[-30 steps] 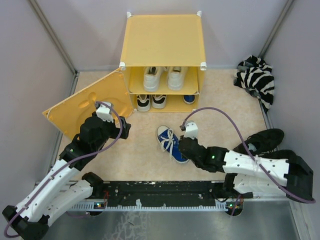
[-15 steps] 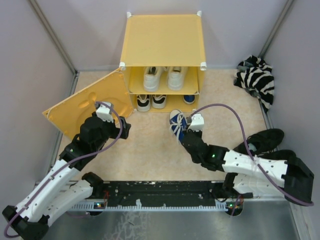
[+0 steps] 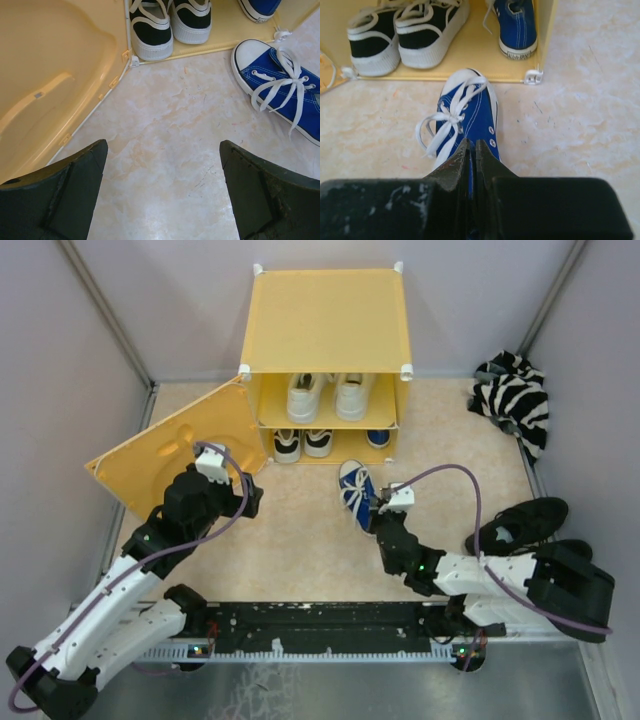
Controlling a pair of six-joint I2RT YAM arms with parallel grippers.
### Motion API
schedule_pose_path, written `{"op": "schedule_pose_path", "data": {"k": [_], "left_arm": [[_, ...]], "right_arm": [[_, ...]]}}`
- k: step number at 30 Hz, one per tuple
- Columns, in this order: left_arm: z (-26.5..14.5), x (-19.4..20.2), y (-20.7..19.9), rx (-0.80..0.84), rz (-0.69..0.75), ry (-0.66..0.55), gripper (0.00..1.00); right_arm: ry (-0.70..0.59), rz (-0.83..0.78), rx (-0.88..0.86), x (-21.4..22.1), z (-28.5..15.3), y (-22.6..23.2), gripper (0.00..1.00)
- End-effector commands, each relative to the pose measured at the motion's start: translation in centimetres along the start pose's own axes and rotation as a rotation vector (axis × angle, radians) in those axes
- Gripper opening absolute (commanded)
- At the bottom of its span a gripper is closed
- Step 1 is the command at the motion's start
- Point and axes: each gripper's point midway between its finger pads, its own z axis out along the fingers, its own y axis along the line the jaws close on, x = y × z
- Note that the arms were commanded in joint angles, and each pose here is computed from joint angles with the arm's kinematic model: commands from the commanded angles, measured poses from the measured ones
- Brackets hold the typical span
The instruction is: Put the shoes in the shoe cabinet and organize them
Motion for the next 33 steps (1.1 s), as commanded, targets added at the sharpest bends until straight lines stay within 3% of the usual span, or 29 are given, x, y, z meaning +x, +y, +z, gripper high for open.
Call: {"op": "schedule_pose_path", "data": {"k": [1,6,10,11,13,15,18,23,26,33], "left_arm": [[0.1,-0.2,0.3,-0.013,0.002,-0.015,0.99],[0.1,0.0,0.5,-0.021,0.002,-0.008,0.99],[0.1,-0.1,0.5,-0.022,0.004,-0.010,0.99],[0.1,-0.1,0.5,-0.020,0.005,-0.012,0.99],[0.2,-0.2,0.4,-0.019,0.007,-0.012,0.99],[0.2,-0.3,0.3,-0.015,0.007,-0.012,0.99],[0.3,-0.1,0.2,-0.011,0.008,-0.007,0.99],[0.2,-0.2,0.3,-0.016,0.005,-0.012,0.99],[0.2,-0.1,0.3,-0.016,0.006,-0.009,0.99],[0.0,-0.2,0.4,-0.019,0.000,-0.014,0.99]], "right_arm": [[-0.252,0.249,0.007,-8.0,1.5,2.0,0.00],[-0.238,0.210,0.011,-7.3,2.6,3.1,0.00],[-0.113,0.177,0.026,-4.8,3.1,3.7,0.00],[-0.068,0.164,0.028,-3.7,3.0,3.7,0.07],[0.000,0.161,0.021,-2.2,2.7,3.8,0.35],[0.051,0.158,0.012,-1.1,2.3,3.7,0.48],[0.094,0.158,0.006,-0.5,1.7,3.5,0.57],[0.168,0.090,-0.064,-0.1,1.2,4.6,0.64],[0.283,0.054,0.007,1.3,1.0,4.3,0.74],[0.567,0.034,0.162,4.0,-2.1,2.6,0.75]]}}
